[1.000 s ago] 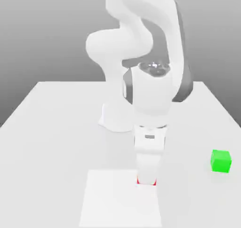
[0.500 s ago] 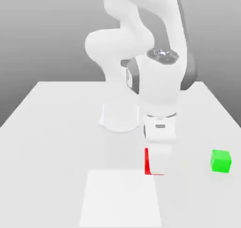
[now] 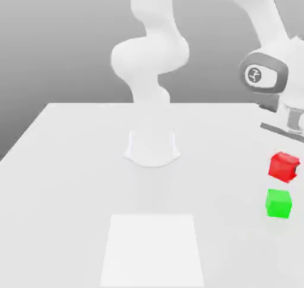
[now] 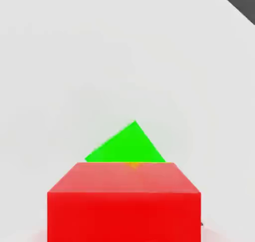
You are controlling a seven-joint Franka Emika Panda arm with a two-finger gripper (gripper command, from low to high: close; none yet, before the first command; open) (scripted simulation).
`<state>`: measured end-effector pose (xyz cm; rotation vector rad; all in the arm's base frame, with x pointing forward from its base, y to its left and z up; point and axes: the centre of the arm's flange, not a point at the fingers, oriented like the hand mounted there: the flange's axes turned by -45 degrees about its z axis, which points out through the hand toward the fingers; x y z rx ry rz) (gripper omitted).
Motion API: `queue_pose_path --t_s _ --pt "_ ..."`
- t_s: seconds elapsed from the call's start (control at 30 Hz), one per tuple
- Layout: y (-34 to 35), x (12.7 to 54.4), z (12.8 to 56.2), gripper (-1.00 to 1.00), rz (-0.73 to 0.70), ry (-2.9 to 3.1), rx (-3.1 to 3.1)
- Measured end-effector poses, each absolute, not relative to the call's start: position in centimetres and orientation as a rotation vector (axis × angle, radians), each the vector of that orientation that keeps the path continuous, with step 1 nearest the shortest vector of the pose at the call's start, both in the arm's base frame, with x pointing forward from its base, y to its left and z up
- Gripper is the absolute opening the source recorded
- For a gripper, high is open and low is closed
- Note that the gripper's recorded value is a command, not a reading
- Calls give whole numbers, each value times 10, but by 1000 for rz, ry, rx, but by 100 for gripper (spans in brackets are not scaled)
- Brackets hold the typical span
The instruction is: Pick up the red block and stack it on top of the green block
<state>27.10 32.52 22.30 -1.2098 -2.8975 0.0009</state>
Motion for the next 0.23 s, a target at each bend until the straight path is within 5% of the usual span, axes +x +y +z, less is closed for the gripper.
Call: queue_pose_path --t_s 0.1,0.13,0.23 --pt "324 271 191 -100 2 -2898 -1210" --pt "324 271 184 100 3 -2898 -1211" --pt "324 271 184 100 3 -2898 -1211"
